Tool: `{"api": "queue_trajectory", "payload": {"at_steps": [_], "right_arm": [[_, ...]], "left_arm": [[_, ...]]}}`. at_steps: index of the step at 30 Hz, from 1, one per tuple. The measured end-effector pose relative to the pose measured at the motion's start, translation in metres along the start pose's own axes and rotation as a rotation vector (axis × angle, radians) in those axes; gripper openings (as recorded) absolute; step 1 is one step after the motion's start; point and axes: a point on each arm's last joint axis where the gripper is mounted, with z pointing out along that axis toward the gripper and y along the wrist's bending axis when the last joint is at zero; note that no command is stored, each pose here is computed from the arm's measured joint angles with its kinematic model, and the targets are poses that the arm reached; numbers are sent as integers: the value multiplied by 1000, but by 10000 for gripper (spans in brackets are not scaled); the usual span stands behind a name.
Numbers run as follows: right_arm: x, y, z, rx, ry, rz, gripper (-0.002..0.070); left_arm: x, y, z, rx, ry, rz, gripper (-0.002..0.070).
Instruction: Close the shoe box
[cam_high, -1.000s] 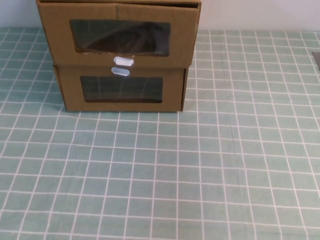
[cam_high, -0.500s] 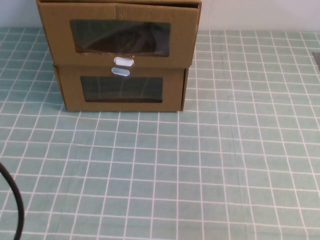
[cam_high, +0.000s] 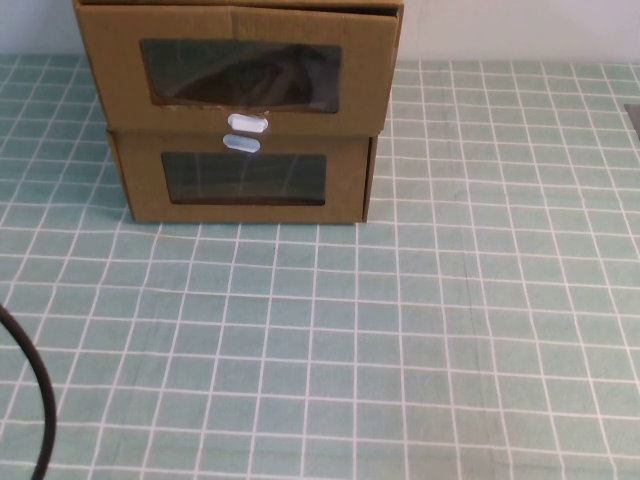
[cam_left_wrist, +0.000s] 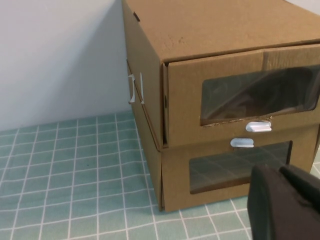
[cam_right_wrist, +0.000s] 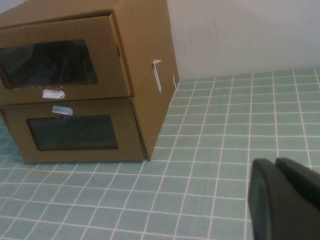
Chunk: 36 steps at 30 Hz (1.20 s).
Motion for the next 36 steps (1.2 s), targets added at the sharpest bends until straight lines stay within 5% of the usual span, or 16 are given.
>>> {"api": "queue_trajectory", "payload": {"at_steps": [26,36], "right_arm": [[0,0,0,0,0,0,-13],[0,0,0,0,0,0,-13]], "left_arm": [[2,0,-1,-2,-2,8,-5],[78,-4,-24,4,-104,47,-5]]}}
